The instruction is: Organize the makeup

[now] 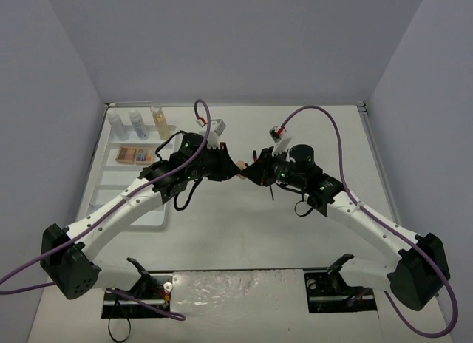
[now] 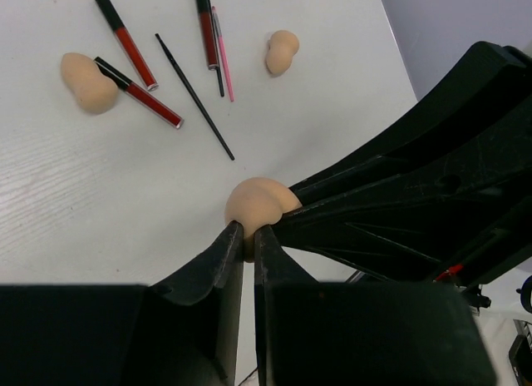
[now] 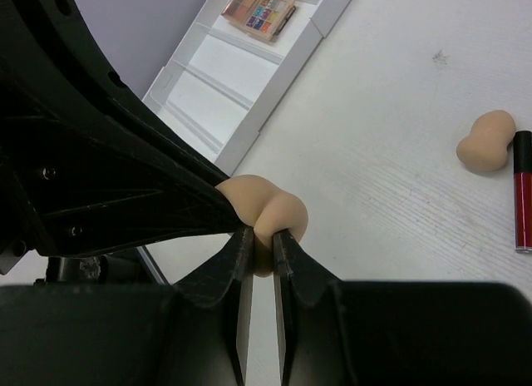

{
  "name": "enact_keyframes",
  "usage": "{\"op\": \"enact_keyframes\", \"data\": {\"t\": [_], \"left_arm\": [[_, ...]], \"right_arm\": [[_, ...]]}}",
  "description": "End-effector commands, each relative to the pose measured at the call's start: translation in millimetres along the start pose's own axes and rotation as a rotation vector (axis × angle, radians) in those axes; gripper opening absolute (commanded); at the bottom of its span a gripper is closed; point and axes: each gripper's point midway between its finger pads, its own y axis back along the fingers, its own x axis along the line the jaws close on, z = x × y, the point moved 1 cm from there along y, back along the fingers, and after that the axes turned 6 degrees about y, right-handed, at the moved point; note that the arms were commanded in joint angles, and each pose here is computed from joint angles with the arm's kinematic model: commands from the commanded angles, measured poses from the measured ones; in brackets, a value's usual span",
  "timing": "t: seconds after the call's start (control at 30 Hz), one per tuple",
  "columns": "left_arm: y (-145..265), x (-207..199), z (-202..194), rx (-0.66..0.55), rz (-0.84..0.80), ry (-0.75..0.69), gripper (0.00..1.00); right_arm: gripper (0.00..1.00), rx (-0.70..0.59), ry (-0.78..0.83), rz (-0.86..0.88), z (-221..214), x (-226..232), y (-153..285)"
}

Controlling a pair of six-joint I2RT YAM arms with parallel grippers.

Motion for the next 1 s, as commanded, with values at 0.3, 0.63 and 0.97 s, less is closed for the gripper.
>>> {"op": "enact_keyframes", "data": {"t": [0.3, 0.63, 0.97], "left_arm": [[15, 17, 36, -0.138, 0.017, 0.037, 0.0], [59, 124, 74, -0.246, 0.236, 0.159, 0.0], [149, 267, 89, -0.407, 0.709, 0.393, 0.0]], "right_arm": [[0.71, -0.082, 0.06, -0.039, 30, 2, 5], [1.0, -0.054, 0.091, -0.235, 26, -34, 29], [1.0, 0.009, 0.076, -0.442, 12, -85, 65]]}}
